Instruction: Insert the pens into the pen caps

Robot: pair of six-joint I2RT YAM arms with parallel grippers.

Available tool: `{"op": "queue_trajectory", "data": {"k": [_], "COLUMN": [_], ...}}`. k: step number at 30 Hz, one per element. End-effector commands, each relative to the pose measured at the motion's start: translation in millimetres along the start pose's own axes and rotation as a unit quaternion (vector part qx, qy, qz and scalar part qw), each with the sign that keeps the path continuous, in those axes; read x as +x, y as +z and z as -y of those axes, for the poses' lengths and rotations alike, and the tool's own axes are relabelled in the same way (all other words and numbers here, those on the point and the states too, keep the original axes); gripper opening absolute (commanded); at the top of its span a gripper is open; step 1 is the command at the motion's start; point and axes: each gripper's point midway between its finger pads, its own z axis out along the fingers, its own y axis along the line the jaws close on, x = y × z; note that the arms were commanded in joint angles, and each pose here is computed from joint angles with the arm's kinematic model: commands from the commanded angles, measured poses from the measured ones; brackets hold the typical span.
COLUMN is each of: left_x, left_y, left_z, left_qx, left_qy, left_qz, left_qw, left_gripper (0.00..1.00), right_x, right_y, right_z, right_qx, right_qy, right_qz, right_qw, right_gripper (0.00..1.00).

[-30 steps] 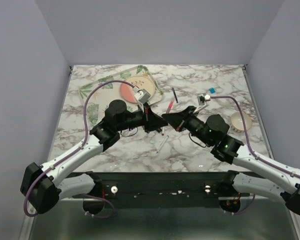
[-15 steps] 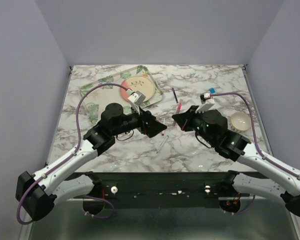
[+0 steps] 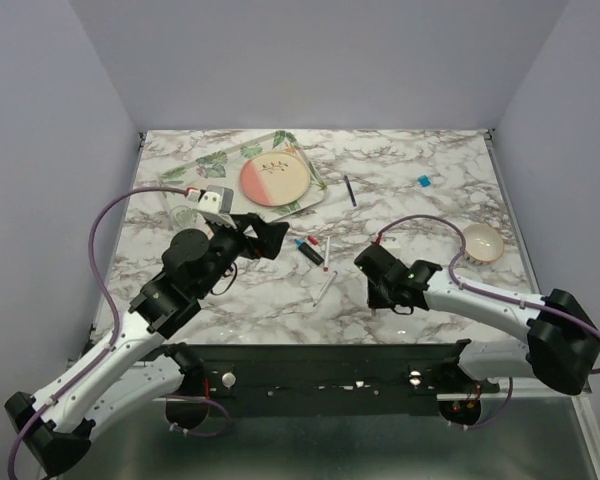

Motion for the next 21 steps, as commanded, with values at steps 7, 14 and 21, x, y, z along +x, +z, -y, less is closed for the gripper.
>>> {"op": "queue_trajectory", "data": {"k": [7, 14, 21], "left_x": [-32.2, -32.0, -36.1], "left_y": [-29.9, -30.0, -34.0], "left_z": [-41.5, -42.3, -39.0], "left_qx": [-0.101, -0.102, -0.090], "left_qy": [0.006, 0.010, 0.009], "left_qz": [0.099, 0.097, 0.111], "left_qw": [0.990, 0.990, 0.990], "left_gripper": [0.99, 0.99, 0.99], "right_x": [27.6, 11.7, -54.1], "right_y": [19.9, 8.8, -28.5], "right_z": [14.2, 8.0, -30.2], "right_qx": [0.062, 0.051, -0.053], "right_qy": [-0.003, 0.000, -0.110], "right_qz": [-0.072, -0.051, 0.055], "right_qw": [0.995, 0.997, 0.991], "right_gripper": [0.22, 0.36, 0.42]}}
